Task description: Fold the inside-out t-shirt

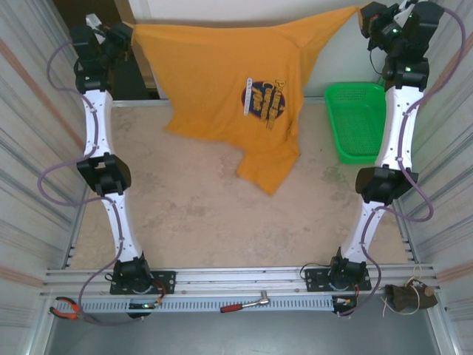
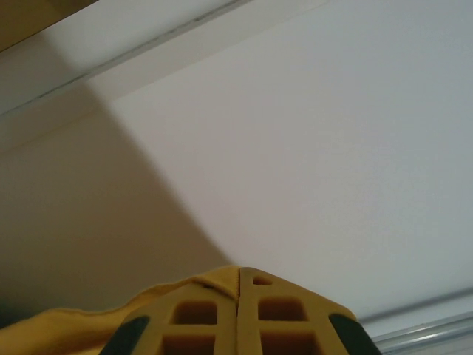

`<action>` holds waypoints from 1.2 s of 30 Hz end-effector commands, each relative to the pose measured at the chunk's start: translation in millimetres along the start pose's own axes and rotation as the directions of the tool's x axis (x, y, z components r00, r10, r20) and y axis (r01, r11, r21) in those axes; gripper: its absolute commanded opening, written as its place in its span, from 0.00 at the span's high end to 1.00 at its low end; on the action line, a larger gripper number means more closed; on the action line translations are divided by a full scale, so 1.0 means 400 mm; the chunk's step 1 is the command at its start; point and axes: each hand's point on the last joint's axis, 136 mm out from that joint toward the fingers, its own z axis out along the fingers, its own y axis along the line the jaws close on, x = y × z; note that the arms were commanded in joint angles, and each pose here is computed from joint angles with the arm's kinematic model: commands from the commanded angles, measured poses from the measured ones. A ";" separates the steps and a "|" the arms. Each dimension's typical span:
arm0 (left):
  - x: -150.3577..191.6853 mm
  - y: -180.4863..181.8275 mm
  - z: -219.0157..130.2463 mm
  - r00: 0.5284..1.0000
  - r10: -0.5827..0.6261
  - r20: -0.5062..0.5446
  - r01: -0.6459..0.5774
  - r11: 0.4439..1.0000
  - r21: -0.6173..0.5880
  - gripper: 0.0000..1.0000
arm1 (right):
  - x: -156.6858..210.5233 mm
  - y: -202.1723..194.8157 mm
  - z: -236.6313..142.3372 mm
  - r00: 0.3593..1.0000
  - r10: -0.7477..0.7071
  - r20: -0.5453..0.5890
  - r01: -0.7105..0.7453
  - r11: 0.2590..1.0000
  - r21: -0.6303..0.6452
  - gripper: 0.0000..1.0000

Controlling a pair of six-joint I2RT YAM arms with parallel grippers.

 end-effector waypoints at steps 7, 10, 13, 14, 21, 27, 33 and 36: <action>0.012 -0.332 -0.183 0.987 0.159 0.004 -0.156 0.962 0.223 1.00 | 0.000 0.296 -0.258 0.976 -0.181 0.118 0.198 0.969 -0.147 1.00; 0.098 -0.249 -0.210 0.986 0.149 -0.075 -0.136 0.977 0.165 1.00 | 0.083 0.216 -0.312 0.973 -0.212 0.089 0.218 0.973 -0.073 1.00; 0.201 -0.123 -0.267 0.981 0.135 -0.141 -0.124 0.989 0.081 1.00 | 0.196 0.036 -0.393 0.984 -0.177 0.027 0.175 0.983 0.061 1.00; 0.235 -0.080 -0.292 0.979 0.122 -0.165 -0.116 0.992 0.045 1.00 | 0.238 -0.030 -0.421 0.986 -0.164 0.000 0.163 0.980 0.117 1.00; 0.556 0.244 -0.545 0.914 0.009 -0.406 -0.110 0.968 -0.226 1.00 | 0.609 -0.446 -0.771 0.987 0.016 -0.162 0.070 0.855 0.514 1.00; 0.765 0.434 -0.790 0.877 -0.147 -0.458 -0.111 0.865 -0.490 1.00 | 0.765 -0.611 -0.993 0.980 0.132 -0.148 0.012 0.705 0.710 1.00; 0.845 0.527 -0.952 0.869 -0.205 -0.450 -0.166 0.736 -0.656 1.00 | 0.814 -0.640 -1.068 0.971 0.186 -0.150 -0.006 0.644 0.765 1.00; 0.861 0.538 -0.997 0.871 -0.230 -0.435 -0.162 0.701 -0.695 1.00 | 0.814 -0.629 -1.088 0.972 0.174 -0.159 0.015 0.629 0.777 1.00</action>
